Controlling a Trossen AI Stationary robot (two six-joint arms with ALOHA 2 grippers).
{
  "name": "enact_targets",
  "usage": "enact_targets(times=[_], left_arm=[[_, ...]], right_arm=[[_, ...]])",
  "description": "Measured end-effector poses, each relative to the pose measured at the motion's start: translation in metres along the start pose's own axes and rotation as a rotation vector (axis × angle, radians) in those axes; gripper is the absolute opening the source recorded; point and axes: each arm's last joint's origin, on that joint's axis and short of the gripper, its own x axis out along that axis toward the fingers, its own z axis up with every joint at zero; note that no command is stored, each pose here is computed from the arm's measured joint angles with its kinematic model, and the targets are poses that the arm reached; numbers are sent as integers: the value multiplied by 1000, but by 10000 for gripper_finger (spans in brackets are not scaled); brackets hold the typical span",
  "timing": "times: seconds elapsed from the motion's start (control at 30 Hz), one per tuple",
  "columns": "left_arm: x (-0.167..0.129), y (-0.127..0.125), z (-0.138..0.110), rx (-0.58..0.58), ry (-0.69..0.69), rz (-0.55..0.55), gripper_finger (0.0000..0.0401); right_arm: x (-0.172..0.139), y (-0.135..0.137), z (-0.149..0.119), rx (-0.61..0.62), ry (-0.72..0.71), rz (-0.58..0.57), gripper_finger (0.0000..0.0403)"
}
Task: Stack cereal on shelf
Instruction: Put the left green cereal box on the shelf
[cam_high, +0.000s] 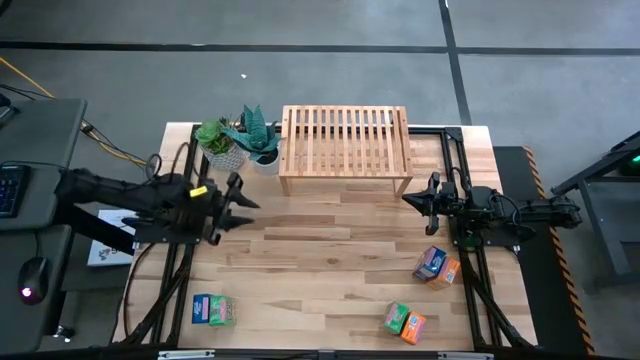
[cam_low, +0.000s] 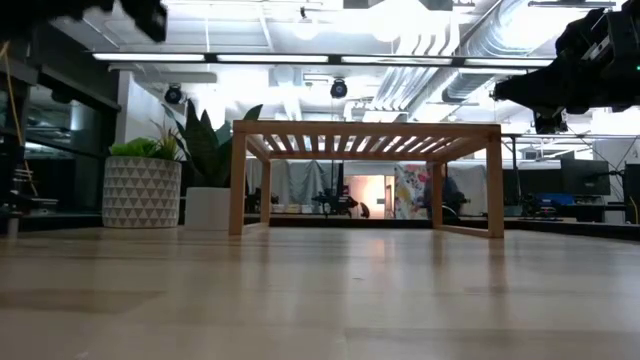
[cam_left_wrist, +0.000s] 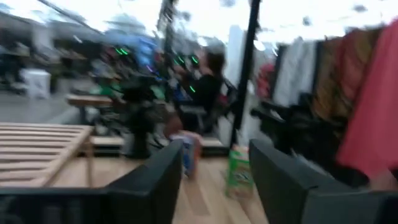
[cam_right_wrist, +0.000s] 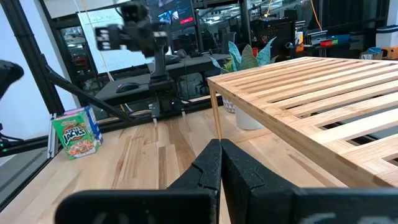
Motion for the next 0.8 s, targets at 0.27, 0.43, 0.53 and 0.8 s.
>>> enact_targets(times=[0.27, 0.43, 0.53, 0.8], left_arm=[[43, -43, 29, -20, 471, -180, 231], [55, -79, 25, -81, 781, -173, 210], [57, -103, 21, -112, 937, -146, 176], [59, -162, 22, -250, 1283, 24, 12]], right_arm=[[0, 0, 0, 0, 0, 0, 0], [0, 0, 0, 0, -1, 0, 0], [0, 0, 0, 0, 0, 0, 0], [0, 0, 0, 0, 0, 0, 0]])
